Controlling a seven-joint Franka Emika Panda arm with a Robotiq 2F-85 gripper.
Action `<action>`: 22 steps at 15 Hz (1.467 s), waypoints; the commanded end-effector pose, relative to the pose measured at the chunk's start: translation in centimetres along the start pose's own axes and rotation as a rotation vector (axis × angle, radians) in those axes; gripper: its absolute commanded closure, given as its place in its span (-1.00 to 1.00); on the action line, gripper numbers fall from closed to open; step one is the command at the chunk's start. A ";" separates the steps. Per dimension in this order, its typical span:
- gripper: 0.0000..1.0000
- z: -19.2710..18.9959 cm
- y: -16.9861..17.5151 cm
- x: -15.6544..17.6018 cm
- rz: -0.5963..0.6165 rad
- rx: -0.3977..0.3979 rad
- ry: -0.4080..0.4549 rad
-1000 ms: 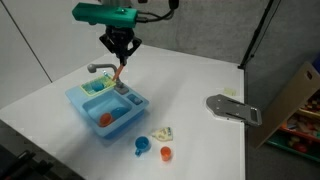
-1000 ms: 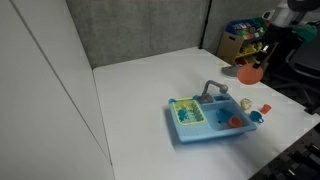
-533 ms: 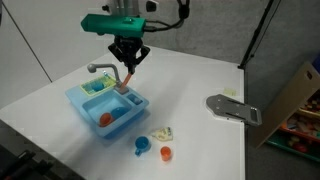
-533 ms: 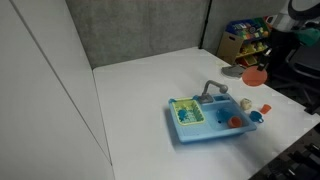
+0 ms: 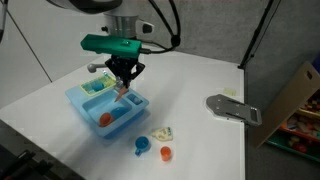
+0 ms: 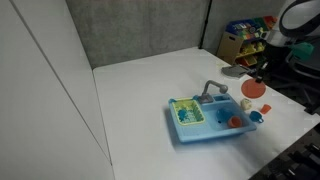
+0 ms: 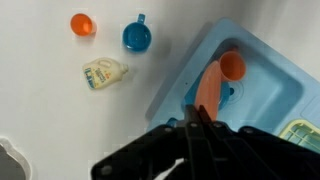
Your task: Remove the orange plate from the dying rack and put it in the sink
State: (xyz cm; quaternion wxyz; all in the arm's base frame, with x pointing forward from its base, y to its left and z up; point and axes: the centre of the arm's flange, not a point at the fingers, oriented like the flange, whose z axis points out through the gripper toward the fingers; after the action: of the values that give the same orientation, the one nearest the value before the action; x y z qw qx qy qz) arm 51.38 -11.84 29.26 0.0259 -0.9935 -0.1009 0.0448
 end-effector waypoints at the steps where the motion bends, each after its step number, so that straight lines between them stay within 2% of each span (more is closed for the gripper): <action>1: 0.94 1.0 -1.2 0.4 -0.045 0.042 0.015; 6: 0.94 0.7 -2.5 1.1 -0.069 0.093 0.040; 7: 0.95 1.5 -2.8 1.1 -0.050 0.072 0.004; 12: 0.94 1.9 -2.8 1.5 -0.037 0.069 0.001; 22: 0.94 5.8 -3.9 4.7 -0.076 0.086 0.013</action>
State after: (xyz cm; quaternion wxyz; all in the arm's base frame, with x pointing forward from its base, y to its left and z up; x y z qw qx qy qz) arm 52.87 -7.24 23.93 0.0643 -0.9873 -0.1355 0.0516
